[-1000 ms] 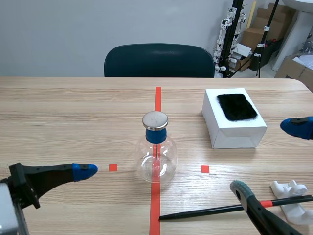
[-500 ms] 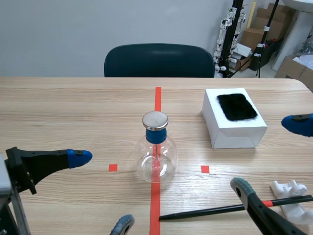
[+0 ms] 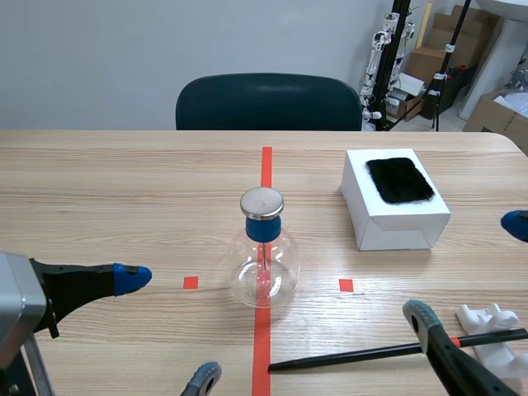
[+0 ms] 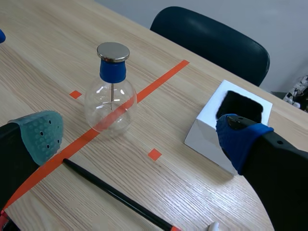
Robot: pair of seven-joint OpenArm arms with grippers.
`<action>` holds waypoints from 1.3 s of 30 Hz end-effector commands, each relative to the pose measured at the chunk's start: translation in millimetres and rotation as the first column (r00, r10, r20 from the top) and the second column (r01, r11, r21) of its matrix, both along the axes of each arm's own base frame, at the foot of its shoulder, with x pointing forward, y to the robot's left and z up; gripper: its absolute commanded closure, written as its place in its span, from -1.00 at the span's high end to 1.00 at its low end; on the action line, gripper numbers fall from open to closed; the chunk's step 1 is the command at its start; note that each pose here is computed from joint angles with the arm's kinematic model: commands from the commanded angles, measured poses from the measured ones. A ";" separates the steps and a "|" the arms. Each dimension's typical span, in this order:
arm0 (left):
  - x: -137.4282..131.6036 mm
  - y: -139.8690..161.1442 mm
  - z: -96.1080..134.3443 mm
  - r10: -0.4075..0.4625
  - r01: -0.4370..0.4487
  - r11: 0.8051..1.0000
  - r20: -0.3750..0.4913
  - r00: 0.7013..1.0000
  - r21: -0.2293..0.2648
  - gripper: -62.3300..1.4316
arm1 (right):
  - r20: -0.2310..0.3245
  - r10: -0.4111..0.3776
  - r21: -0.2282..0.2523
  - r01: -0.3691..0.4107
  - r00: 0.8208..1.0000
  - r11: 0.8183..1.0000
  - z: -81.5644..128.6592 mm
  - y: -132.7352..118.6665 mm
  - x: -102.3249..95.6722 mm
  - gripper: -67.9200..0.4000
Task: Do the electroscope experiment. return to the home posture
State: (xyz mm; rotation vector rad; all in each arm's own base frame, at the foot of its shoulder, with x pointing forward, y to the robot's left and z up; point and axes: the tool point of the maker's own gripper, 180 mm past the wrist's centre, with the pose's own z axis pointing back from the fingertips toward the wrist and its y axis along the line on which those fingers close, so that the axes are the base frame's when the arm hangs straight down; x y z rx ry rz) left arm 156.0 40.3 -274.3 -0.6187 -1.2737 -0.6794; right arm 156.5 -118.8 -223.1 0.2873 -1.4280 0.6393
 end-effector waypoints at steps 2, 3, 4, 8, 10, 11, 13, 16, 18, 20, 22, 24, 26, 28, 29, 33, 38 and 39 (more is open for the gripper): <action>1.1 -1.2 5.9 0.005 -0.005 1.000 0.012 1.000 -0.026 1.00 | 0.017 0.001 0.003 -0.001 1.000 1.000 4.7 -1.9 1.1 1.00; 0.9 -0.2 3.9 0.007 -0.007 1.000 0.008 1.000 -0.021 1.00 | 0.017 0.002 0.003 -0.002 1.000 1.000 4.8 -1.9 1.1 1.00; 0.6 1.1 1.7 0.009 -0.009 1.000 0.005 1.000 -0.018 1.00 | 0.018 0.002 0.003 -0.002 1.000 1.000 4.8 -1.9 1.2 1.00; 0.5 12.5 -5.6 0.033 -0.032 0.999 0.018 0.999 -0.032 1.00 | 0.018 0.002 0.003 -0.002 1.000 1.000 4.9 -1.9 1.3 1.00; 4.2 23.1 -6.9 0.060 -0.058 0.997 0.040 0.997 -0.044 1.00 | 0.018 0.002 0.003 -0.002 1.000 1.000 4.9 -1.9 1.3 1.00; 8.5 30.3 -7.4 0.085 -0.082 0.995 0.044 0.995 -0.051 1.00 | 0.018 0.002 0.003 -0.002 1.000 1.000 4.9 -1.9 1.3 1.00; 19.2 46.7 -10.0 0.143 -0.141 0.989 0.038 0.989 -0.054 1.00 | 0.019 0.002 0.003 -0.002 1.000 1.000 5.0 -1.9 1.4 1.00; 32.2 67.9 -9.2 0.205 -0.202 0.978 0.057 0.977 -0.045 1.00 | 0.018 0.002 0.003 -0.002 1.000 1.000 4.9 -1.9 1.4 1.00; 38.4 76.4 -6.7 0.222 -0.220 0.975 0.079 0.972 -0.030 1.00 | 0.018 0.002 0.003 -0.002 1.000 1.000 4.9 -1.9 1.4 1.00; 43.4 82.8 -3.2 0.229 -0.229 0.973 0.100 0.968 -0.018 1.00 | 0.018 0.002 0.003 -0.002 1.000 1.000 4.9 -1.9 1.4 1.00; 45.5 86.2 -1.0 0.219 -0.219 0.976 0.110 0.970 -0.007 1.00 | 0.018 0.002 0.003 -0.002 1.000 1.000 4.9 -1.9 1.4 1.00; 46.2 88.4 -0.4 0.206 -0.208 0.978 0.115 0.972 0.008 1.00 | 0.019 0.002 0.003 -0.002 1.000 1.000 5.0 -1.9 1.4 1.00; 45.1 88.9 -0.9 0.189 -0.192 0.981 0.112 0.976 0.019 1.00 | 0.019 0.002 0.003 -0.002 1.000 1.000 5.1 -1.9 1.4 1.00; 42.3 87.0 -1.1 0.158 -0.161 0.987 0.099 0.983 0.020 1.00 | 0.019 0.002 0.003 -0.002 1.000 1.000 5.0 -1.9 1.4 1.00; 40.4 85.4 -1.1 0.138 -0.140 0.990 0.088 0.986 0.018 1.00 | 0.019 0.002 0.003 -0.002 1.000 1.000 5.1 -1.9 1.4 1.00; 37.9 82.9 1.8 0.098 -0.100 0.995 0.083 0.992 0.026 1.00 | 0.019 0.002 0.003 -0.002 1.000 1.000 5.0 -1.9 1.4 1.00; 33.4 82.0 4.5 0.097 -0.097 0.995 0.051 0.994 0.003 1.00 | 0.019 0.002 0.003 -0.002 1.000 1.000 5.0 -1.9 1.4 1.00; 31.9 80.9 4.8 0.092 -0.093 0.996 0.049 0.995 0.003 1.00 | 0.019 0.002 0.003 -0.002 1.000 1.000 5.0 -1.9 1.4 1.00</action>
